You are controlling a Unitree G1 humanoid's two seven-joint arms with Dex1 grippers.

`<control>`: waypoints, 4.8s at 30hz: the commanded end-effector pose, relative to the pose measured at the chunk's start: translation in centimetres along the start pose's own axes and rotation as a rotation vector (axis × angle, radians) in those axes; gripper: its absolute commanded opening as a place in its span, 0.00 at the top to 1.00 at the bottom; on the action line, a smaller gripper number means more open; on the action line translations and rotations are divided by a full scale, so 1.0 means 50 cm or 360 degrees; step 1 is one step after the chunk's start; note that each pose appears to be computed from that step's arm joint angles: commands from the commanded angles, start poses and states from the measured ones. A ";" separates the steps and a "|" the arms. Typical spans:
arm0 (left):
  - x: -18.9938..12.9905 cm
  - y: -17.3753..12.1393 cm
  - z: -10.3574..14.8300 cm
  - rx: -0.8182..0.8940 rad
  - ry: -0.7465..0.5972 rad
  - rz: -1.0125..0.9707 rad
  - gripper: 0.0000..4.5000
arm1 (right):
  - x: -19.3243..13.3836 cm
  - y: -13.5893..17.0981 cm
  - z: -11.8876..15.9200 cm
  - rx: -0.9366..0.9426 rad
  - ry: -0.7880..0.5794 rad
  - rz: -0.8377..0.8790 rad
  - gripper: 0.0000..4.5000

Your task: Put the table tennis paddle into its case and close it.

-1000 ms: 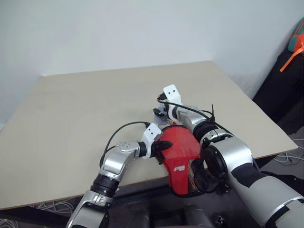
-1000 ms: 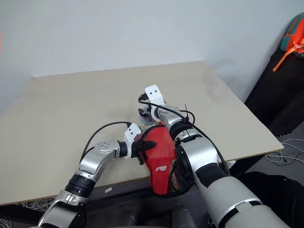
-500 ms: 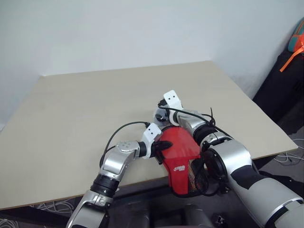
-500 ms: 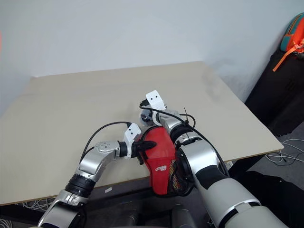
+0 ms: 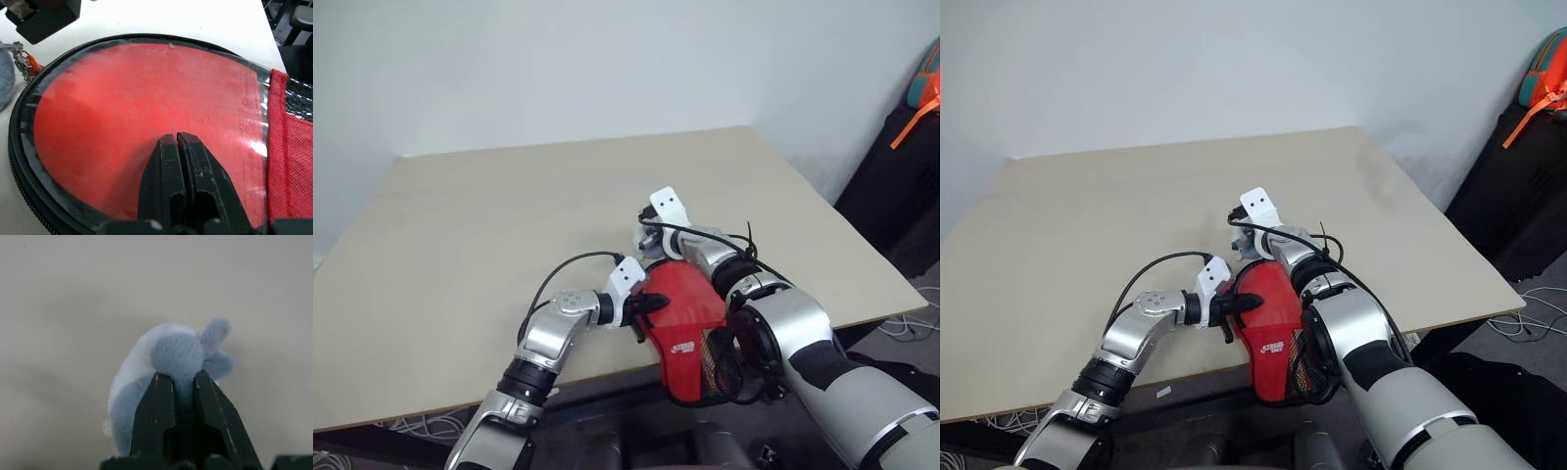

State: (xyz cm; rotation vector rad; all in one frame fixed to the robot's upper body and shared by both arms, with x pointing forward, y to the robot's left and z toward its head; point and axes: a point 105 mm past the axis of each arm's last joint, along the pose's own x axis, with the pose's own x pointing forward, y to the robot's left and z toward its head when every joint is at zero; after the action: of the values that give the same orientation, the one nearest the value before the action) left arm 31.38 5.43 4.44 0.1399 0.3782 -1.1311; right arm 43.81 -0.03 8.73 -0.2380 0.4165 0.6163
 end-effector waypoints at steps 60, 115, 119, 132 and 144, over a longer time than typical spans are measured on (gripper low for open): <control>0.063 0.011 -0.048 0.0122 0.0178 -0.0202 1.00 | -0.379 -0.242 -0.179 0.0250 0.0145 -0.0663 0.48; 0.081 0.017 -0.044 0.0113 0.0149 -0.0153 1.00 | -0.378 -0.181 -0.215 -0.0253 0.0558 0.0151 0.48; 0.082 0.016 -0.044 0.0114 0.0153 -0.0157 1.00 | -0.364 -0.164 -0.236 -0.0231 0.0593 0.0193 0.48; 0.078 0.015 -0.045 0.0118 0.0158 -0.0154 1.00 | -0.350 -0.153 -0.256 -0.0268 0.0627 0.0252 0.57; 0.079 0.017 -0.034 0.0149 0.0173 -0.0193 1.00 | -0.382 -0.148 -0.270 -0.0312 0.0649 0.0239 1.00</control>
State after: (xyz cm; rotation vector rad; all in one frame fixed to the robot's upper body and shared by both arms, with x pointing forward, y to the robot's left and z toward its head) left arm 33.60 2.34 2.85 0.2333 0.3545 -1.2639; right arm 30.82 -19.87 6.66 -0.5370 0.7259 0.7499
